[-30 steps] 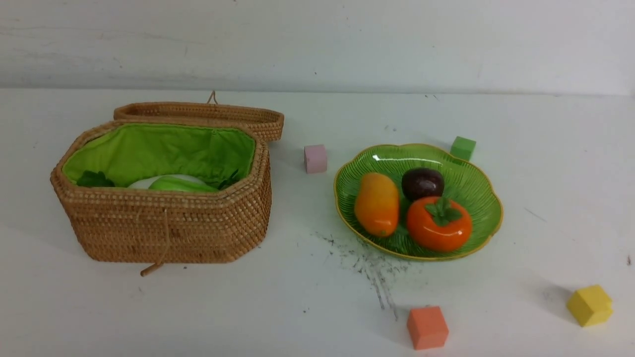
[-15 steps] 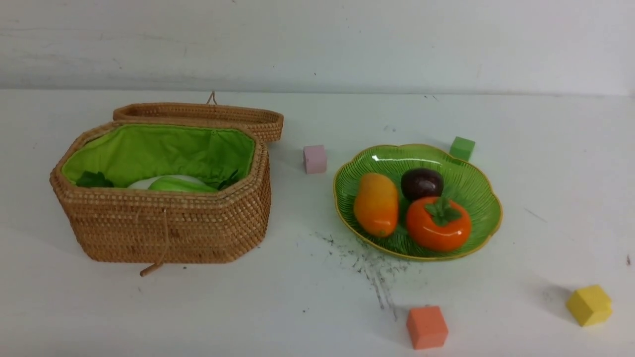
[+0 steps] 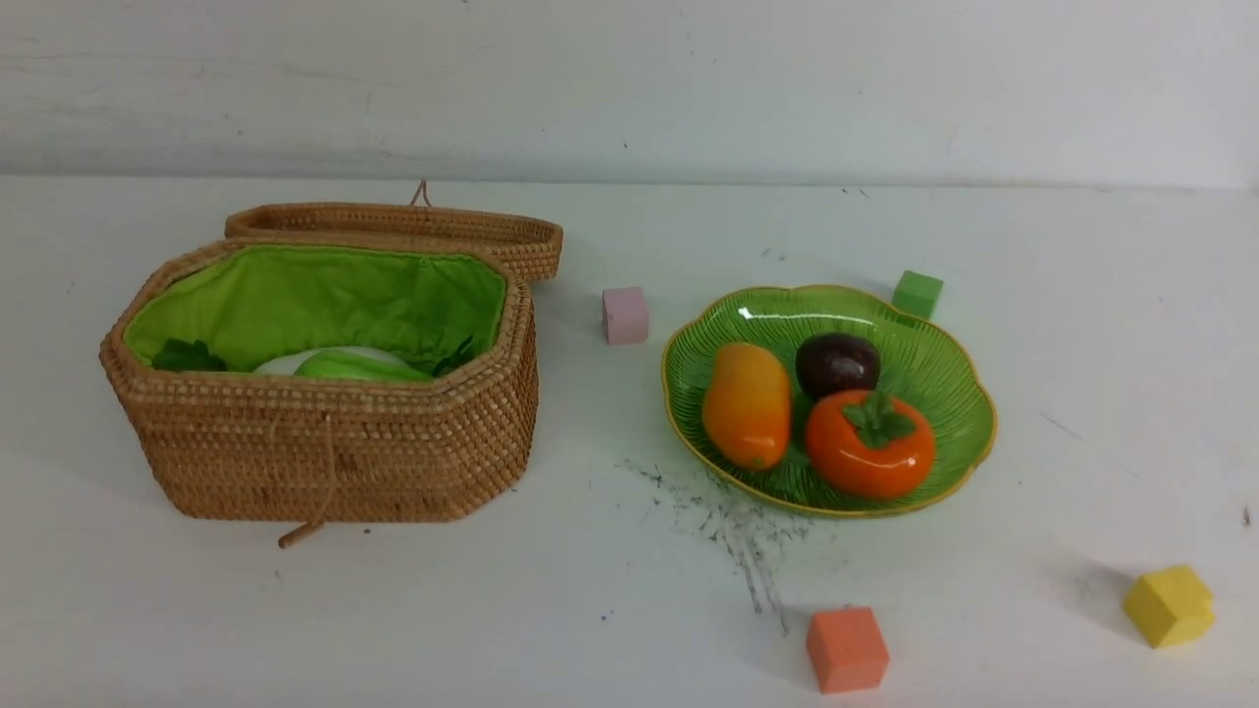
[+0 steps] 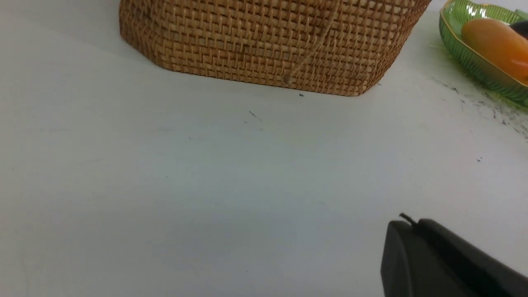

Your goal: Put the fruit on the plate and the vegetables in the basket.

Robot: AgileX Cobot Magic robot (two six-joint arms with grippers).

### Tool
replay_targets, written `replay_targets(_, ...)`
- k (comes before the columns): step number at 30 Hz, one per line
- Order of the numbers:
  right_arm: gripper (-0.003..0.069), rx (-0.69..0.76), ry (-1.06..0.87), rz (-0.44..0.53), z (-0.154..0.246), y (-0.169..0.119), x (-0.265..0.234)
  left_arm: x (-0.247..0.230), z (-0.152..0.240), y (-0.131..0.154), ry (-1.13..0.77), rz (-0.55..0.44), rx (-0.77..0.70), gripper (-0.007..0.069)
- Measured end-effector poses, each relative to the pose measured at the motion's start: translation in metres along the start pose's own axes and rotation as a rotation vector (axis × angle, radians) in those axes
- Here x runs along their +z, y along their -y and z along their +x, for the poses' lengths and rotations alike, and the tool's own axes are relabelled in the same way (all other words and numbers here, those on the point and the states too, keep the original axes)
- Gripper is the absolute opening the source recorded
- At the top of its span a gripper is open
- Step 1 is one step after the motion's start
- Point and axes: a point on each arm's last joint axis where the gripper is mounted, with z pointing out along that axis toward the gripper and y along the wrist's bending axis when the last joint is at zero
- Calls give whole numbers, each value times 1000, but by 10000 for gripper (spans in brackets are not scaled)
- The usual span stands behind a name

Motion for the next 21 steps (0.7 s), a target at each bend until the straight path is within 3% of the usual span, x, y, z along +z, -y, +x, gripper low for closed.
replay_targets(21, 75, 0, 0, 0, 0, 0, 0, 0, 0, 0, 0, -1, 2, -13)
